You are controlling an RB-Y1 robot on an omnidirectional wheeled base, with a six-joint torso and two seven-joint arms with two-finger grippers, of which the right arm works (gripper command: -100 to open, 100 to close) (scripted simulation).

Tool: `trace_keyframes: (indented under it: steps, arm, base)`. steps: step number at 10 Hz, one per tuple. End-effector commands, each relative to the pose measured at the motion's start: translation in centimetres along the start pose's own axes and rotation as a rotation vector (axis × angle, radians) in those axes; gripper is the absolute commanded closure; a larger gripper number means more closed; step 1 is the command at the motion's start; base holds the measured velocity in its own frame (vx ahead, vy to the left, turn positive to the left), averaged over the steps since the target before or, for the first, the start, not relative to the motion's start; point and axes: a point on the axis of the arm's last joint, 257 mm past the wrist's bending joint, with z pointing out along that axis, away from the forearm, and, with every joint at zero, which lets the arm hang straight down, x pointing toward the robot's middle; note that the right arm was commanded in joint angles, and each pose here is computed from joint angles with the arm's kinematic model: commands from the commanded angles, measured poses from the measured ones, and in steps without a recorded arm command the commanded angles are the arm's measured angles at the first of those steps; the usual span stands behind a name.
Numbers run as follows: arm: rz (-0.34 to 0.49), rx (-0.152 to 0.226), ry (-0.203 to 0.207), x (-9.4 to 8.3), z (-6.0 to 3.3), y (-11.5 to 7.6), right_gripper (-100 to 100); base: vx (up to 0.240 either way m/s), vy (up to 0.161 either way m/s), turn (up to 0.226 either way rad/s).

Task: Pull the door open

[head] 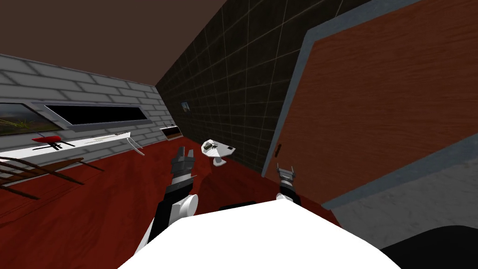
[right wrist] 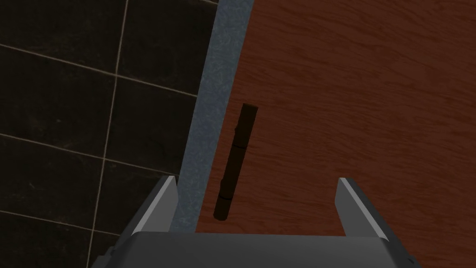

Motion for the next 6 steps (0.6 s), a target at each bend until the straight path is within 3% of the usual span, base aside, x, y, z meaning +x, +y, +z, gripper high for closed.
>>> trace_keyframes:
  steps: [1, 6]
  arm:
    - [0.028, -0.017, -0.03, -1.4, -0.1, 0.8, -100]
    - [0.099, -0.073, -0.109, -5.2, -0.86, 2.7, -100]
  base:
    - [0.045, -0.1, 0.236]
    - [0.039, -0.084, 0.169]
